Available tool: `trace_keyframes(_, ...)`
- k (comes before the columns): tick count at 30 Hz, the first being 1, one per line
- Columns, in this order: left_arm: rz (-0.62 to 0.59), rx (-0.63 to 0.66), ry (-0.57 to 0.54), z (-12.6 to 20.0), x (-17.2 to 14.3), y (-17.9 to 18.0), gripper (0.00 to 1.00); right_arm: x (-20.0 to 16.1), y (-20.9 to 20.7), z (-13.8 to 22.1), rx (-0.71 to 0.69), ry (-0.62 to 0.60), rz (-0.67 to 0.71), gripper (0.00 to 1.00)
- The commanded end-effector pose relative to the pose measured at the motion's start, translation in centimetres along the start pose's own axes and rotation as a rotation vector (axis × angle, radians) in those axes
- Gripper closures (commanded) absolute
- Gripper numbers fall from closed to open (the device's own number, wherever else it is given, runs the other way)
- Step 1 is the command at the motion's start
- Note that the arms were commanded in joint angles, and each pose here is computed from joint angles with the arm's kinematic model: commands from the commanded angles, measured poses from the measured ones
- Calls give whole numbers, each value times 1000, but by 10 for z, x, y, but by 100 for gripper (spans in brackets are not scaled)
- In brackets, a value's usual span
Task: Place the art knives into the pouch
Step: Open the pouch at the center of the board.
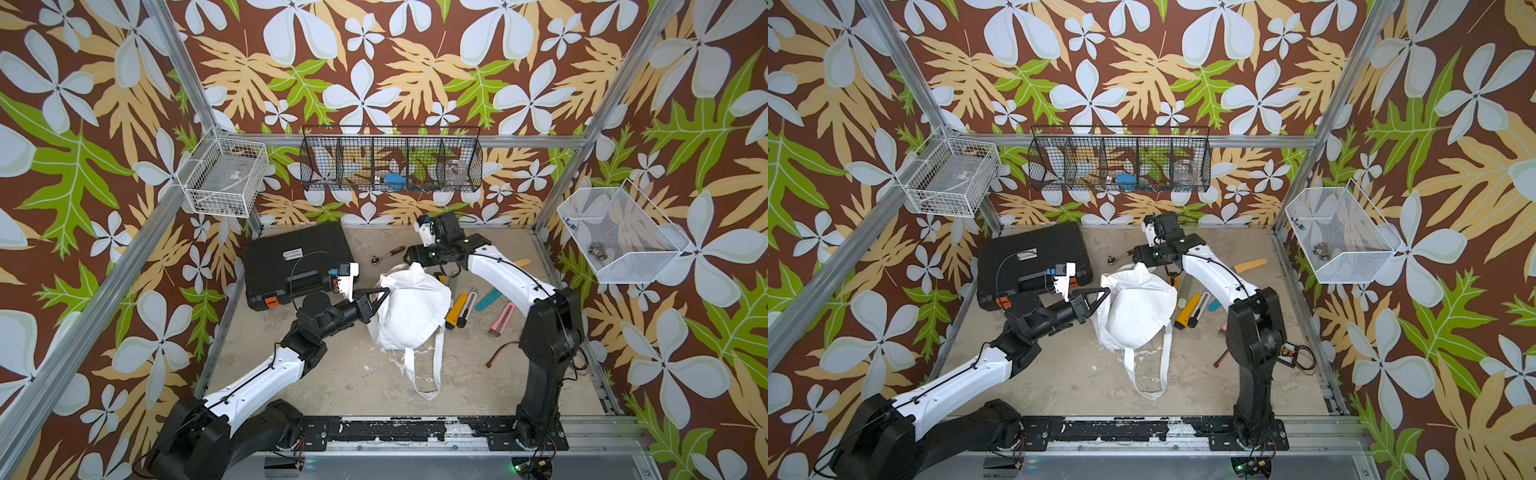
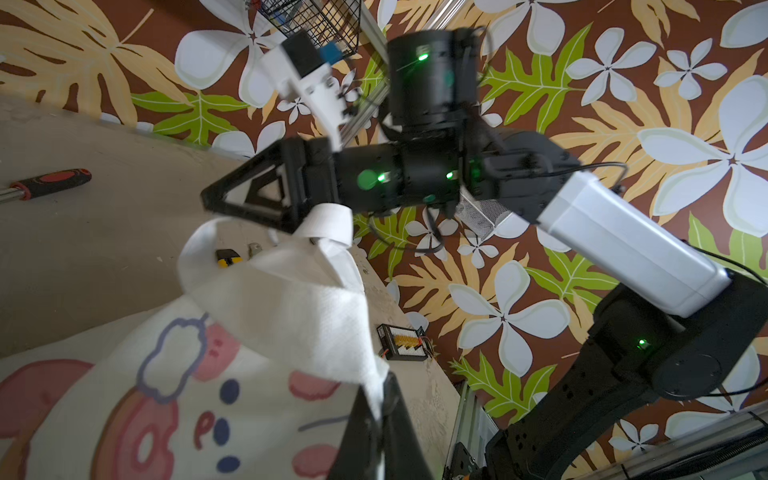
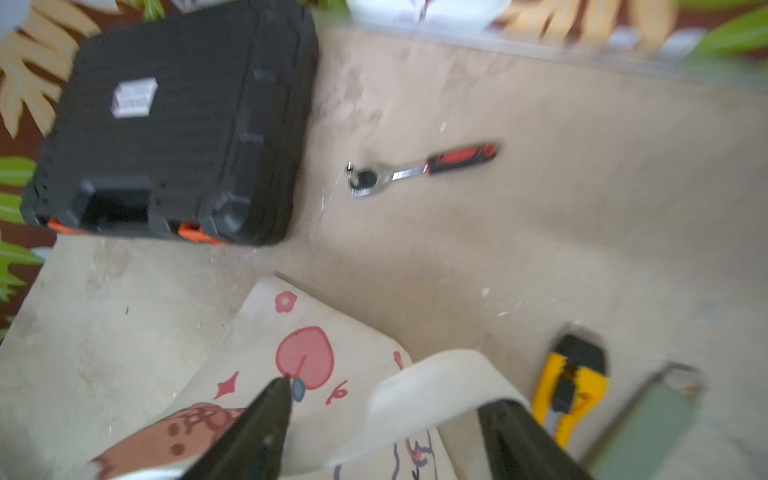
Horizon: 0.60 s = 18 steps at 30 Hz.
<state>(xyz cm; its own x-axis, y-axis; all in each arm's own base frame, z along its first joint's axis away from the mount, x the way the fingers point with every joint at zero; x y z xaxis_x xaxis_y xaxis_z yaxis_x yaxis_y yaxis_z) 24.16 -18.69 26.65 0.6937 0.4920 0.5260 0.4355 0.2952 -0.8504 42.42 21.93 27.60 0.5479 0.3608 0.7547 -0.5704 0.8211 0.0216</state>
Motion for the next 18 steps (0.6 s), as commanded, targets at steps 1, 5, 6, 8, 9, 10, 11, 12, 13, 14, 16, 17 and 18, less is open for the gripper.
trace_keyframes(1, -19, -26, -36, 0, 6, -4, 100, 20, -19, 36, -189, -80, 3, 14)
trace_keyframes(5, -12, -35, -54, -2, 9, -3, 100, -2, -19, 57, -242, -95, -58, 6)
trace_keyframes(6, -10, -40, -58, -3, 11, -3, 100, -14, -21, 58, -267, -88, -87, 6)
trace_keyframes(8, 1, -56, -63, -4, 12, -4, 100, -32, -26, 66, -322, -90, -134, 6)
trace_keyframes(9, 4, -67, -62, -5, 13, -5, 100, -40, -31, 73, -351, -105, -156, 6)
trace_keyframes(10, 10, -73, -59, -6, 14, -6, 100, -41, -34, 84, -370, -143, -173, 6)
trace_keyframes(11, 13, -84, -55, -7, 14, -8, 100, -39, -36, 95, -383, -179, -179, 6)
trace_keyframes(12, 16, -99, -51, -7, 15, -10, 100, -33, -37, 109, -400, -225, -179, 5)
trace_keyframes(13, 22, -119, -43, -8, 15, -13, 100, -25, -40, 119, -412, -249, -175, 5)
trace_keyframes(14, 29, -130, -42, -8, 15, -15, 100, -18, -44, 123, -411, -247, -171, 5)
trace_keyframes(16, 35, -150, -39, -8, 16, -18, 100, 0, -57, 113, -345, -205, -161, 4)
trace_keyframes(17, 37, -157, -38, -8, 16, -20, 100, 3, -63, 100, -326, -168, -158, 4)
trace_keyframes(18, 40, -165, -32, -8, 16, -21, 100, 11, -66, 88, -297, -156, -140, 4)
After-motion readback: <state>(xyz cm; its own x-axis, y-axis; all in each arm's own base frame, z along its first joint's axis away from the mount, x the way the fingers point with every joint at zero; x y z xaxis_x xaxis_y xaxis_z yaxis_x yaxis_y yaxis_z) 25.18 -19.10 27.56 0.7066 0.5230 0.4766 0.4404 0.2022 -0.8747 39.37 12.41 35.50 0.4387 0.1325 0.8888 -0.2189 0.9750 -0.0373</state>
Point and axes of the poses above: each gripper's point midway between its finger pads, its own z axis back along the fingers, its own y axis along the line the jaws close on, x = y × z, the point moved 7 cm from there along z, back along the fingers, and after that the axes turned 15 degrees about z, right-handed, at the moved point
